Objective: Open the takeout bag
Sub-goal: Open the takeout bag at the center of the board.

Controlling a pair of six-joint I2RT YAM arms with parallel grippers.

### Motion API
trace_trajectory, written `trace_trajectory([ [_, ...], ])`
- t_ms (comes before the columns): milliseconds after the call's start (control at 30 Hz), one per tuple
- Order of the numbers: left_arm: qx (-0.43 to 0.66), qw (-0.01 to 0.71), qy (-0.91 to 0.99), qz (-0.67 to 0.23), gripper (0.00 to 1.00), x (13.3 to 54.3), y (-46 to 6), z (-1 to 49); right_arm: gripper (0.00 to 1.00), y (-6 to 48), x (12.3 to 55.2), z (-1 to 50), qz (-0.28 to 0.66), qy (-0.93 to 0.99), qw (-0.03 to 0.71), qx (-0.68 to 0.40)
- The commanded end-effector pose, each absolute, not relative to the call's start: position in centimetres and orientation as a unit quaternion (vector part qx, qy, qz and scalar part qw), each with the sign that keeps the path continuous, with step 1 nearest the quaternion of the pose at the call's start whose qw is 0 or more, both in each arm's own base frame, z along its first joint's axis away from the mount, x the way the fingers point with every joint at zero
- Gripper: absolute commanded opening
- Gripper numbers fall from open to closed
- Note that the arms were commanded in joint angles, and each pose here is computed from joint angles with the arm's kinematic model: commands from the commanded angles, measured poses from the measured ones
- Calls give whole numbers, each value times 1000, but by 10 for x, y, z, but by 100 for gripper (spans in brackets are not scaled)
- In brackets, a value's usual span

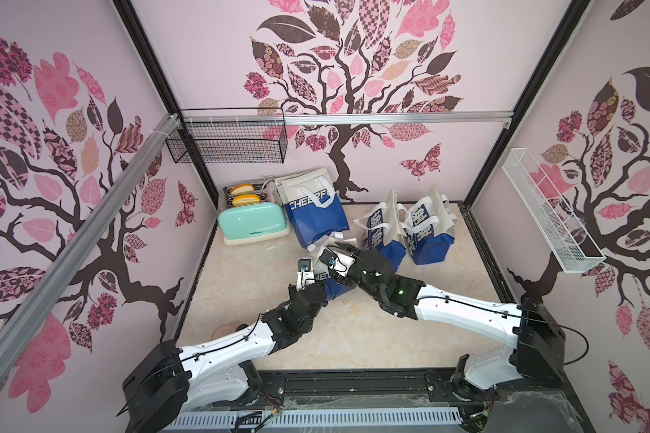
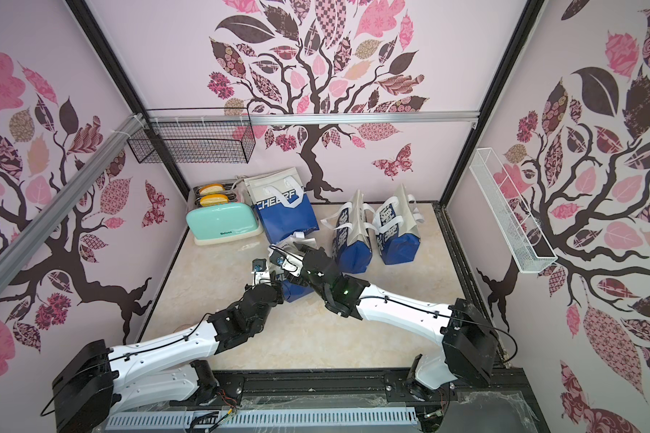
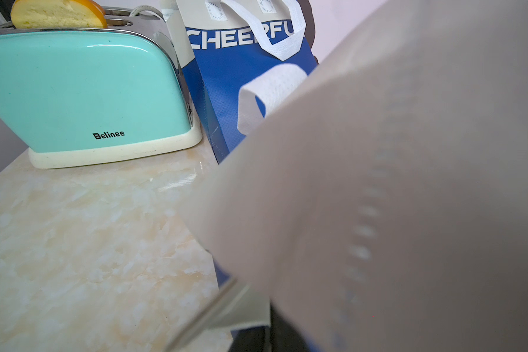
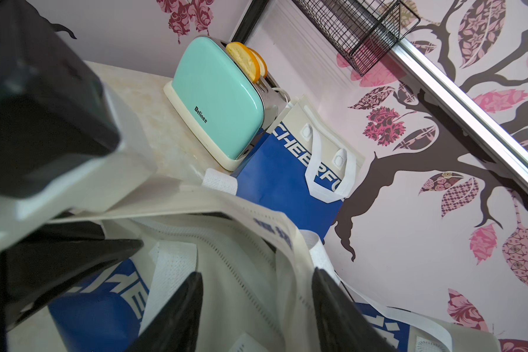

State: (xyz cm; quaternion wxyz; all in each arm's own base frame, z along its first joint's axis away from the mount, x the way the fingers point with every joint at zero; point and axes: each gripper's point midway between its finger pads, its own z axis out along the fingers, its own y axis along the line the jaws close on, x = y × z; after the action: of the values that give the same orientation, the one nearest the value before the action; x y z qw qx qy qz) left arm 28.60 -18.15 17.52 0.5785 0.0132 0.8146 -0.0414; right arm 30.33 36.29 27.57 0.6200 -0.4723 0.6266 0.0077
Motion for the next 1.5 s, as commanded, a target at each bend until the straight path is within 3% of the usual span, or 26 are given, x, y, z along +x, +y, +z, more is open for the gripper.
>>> trace_trajectory([
  [0, 37, 563, 826, -19, 0, 281, -178, 163, 56, 362, 314, 291, 6, 630, 635, -447],
  [333, 37, 563, 825, -17, 0, 281, -177, 161, 34, 357, 336, 286, -16, 645, 637, -422],
  [500, 36, 563, 825, -14, 0, 281, -175, 159, 0, 356, 347, 285, -45, 652, 628, -423],
  [633, 40, 562, 826, -6, 0, 280, -173, 157, 0, 344, 354, 297, -91, 652, 629, -413],
  [967, 72, 551, 830, 39, 0, 279, -170, 145, 0, 315, 379, 329, -305, 604, 604, -422],
  [1300, 130, 546, 822, 94, 0, 276, -187, 136, 0, 340, 397, 370, -411, 505, 616, -444],
  [1467, 139, 543, 823, 95, 0, 275, -192, 129, 0, 353, 402, 384, -417, 485, 626, -446],
])
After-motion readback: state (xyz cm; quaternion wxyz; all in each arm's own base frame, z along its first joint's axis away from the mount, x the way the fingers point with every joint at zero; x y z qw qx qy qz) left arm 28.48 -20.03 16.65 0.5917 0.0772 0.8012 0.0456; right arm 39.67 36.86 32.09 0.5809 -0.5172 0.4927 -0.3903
